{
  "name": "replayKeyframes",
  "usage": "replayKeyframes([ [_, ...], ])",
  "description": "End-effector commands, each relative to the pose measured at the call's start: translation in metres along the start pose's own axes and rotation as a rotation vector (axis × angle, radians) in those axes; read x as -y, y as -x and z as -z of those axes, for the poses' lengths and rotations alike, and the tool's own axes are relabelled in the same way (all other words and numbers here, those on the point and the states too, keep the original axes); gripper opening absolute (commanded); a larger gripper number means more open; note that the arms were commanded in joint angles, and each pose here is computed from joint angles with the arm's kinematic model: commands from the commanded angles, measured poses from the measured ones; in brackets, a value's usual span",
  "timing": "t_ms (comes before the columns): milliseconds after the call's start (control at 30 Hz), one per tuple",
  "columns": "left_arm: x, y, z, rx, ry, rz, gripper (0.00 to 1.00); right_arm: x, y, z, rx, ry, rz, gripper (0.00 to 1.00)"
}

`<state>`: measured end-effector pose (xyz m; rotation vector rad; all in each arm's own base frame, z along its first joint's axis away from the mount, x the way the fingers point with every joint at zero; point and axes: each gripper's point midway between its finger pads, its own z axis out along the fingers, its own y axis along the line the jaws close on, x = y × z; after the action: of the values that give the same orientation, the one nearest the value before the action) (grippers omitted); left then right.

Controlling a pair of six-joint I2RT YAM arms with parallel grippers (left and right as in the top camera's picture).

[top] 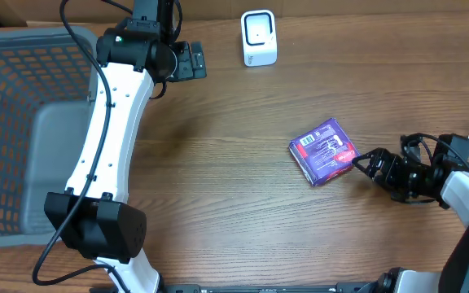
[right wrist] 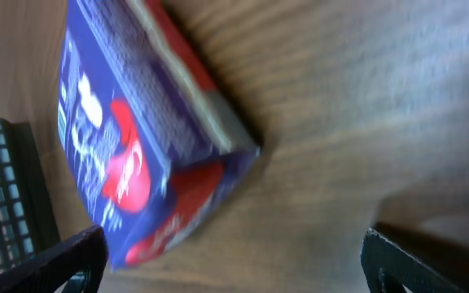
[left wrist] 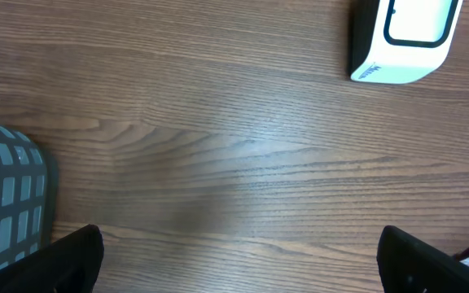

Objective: Scan the item barcode
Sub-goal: 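Grasp the purple package's right side with the right gripper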

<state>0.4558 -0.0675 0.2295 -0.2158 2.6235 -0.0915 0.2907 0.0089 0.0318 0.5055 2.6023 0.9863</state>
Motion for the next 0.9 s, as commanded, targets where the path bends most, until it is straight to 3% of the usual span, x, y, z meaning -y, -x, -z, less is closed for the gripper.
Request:
replayKeyframes([
  [0, 0.001, 0.008, 0.019, 0.049, -0.008, -0.007, 1.0, 0.002, 0.002, -0.011, -0.005, 0.037, -0.049, 1.0],
  [233, 0.001, 0.008, 0.019, 0.049, -0.008, -0.007, 1.0, -0.006, 0.003, -0.032, -0.036, 0.148, -0.056, 1.0],
  [600, 0.001, 0.008, 0.019, 0.049, -0.008, -0.007, 1.0, -0.014, -0.008, -0.066, -0.099, 0.117, 0.001, 0.99],
  [667, 0.001, 0.008, 0.019, 0.049, -0.008, -0.007, 1.0, -0.008, -0.01, -0.068, -0.1, 0.072, 0.007, 0.82],
  [767, 0.001, 0.008, 0.019, 0.049, -0.008, -0.007, 1.0, -0.005, -0.008, -0.069, -0.093, 0.053, 0.018, 0.37],
  [867, 0.001, 0.008, 0.019, 0.049, -0.008, -0.007, 1.0, -0.007, -0.005, -0.069, -0.079, 0.059, 0.032, 0.2],
])
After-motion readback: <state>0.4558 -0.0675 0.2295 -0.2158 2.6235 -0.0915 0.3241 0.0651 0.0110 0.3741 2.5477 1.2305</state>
